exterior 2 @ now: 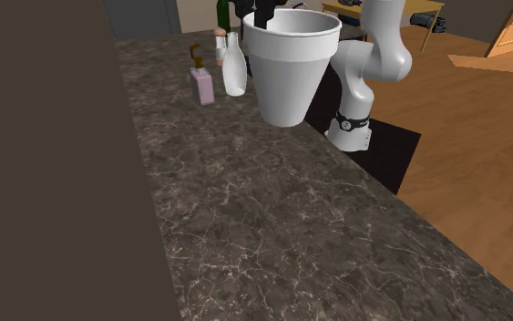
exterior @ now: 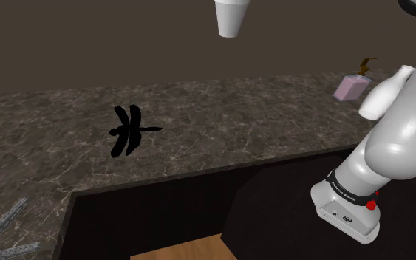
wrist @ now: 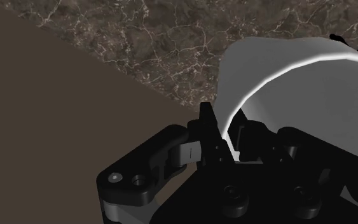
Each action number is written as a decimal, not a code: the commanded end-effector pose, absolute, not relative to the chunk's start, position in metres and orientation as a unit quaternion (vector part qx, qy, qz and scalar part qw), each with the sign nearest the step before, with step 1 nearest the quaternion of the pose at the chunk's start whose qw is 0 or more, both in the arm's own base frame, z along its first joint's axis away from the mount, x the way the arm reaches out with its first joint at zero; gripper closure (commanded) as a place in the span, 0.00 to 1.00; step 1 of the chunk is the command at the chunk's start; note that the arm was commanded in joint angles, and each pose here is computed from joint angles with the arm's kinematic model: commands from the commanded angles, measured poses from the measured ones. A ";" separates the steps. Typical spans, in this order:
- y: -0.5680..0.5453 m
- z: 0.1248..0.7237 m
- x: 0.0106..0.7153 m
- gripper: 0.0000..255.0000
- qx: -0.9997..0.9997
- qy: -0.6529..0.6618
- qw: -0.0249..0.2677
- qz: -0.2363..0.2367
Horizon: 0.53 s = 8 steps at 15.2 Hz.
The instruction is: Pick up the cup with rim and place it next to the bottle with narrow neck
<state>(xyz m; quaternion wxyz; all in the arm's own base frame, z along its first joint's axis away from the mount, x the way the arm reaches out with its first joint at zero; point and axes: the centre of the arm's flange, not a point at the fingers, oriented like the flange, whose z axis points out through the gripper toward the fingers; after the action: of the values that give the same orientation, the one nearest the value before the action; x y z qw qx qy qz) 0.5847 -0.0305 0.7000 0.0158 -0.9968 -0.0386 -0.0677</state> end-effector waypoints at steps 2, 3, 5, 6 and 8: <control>-0.051 0.701 0.551 1.00 -0.997 -0.039 0.016 -0.068; -0.058 0.701 0.539 1.00 -0.997 -0.039 0.016 -0.068; -0.072 0.701 0.517 1.00 -0.997 -0.039 0.016 -0.068; -0.078 0.701 0.505 1.00 -0.997 -0.039 0.016 -0.068; -0.092 0.701 0.483 1.00 -0.997 -0.039 0.016 -0.068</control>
<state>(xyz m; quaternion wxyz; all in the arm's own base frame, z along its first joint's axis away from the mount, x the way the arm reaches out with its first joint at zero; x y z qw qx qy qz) 0.4937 -0.0861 0.7006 0.0157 -0.9968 -0.0385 -0.0677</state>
